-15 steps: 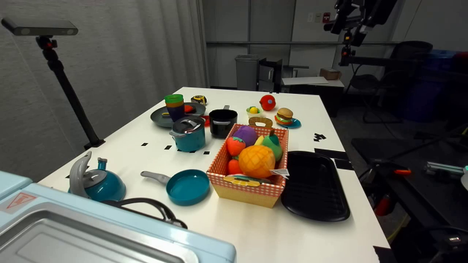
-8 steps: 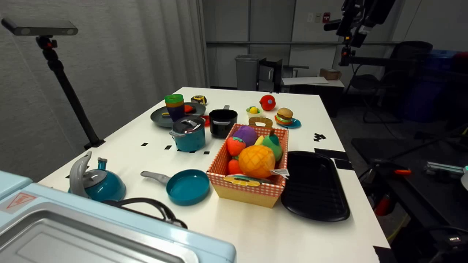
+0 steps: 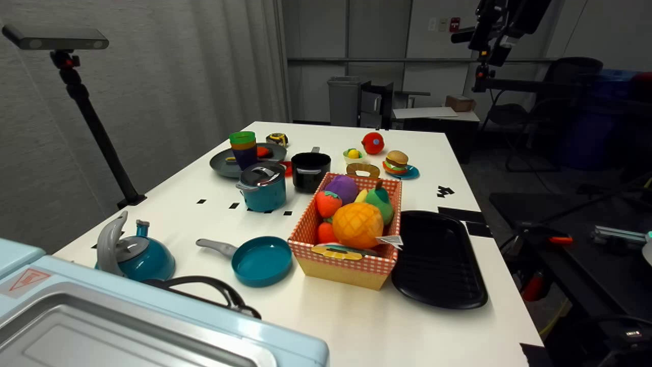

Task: Pick the lid from the blue pot and put it on the black pot

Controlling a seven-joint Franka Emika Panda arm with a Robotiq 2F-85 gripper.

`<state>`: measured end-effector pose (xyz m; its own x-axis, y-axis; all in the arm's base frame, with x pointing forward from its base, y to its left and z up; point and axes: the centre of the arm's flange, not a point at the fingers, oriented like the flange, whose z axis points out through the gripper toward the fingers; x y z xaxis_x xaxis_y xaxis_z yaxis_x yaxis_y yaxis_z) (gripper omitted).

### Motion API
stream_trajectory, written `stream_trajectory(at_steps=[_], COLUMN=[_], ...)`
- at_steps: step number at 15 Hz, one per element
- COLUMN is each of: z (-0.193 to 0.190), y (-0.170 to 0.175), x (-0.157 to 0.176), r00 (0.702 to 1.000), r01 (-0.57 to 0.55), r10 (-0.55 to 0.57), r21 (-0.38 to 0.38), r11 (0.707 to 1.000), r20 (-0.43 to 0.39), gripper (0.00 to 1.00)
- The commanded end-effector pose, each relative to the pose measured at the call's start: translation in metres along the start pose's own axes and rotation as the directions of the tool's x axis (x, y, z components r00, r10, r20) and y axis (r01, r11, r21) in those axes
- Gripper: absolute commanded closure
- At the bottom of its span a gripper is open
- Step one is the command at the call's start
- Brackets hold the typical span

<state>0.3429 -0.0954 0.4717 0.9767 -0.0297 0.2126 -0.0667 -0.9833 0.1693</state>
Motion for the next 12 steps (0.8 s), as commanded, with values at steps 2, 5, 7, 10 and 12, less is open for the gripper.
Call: stream_trajectory(at_steps=[2,5,7,10,12], z=[-0.001,-0.001,0.0,-0.001,0.009], y=[-0.002,-0.007,-0.009,0.027,0.049], x=[0.0,-0.001,-0.003,-0.016,-0.01], r00=[0.998,0.992,0.986,0.981,0.976], r01=[-0.045,-0.095,-0.127,-0.171,-0.206], r10=[0.046,0.096,0.13,0.175,0.212], r21=[-0.021,-0.02,-0.036,-0.057,-0.092], r11=[0.999,0.995,0.991,0.984,0.974], r20=[0.033,0.086,0.105,0.08,0.055], gripper=[0.0,0.0,0.0,0.0,0.0])
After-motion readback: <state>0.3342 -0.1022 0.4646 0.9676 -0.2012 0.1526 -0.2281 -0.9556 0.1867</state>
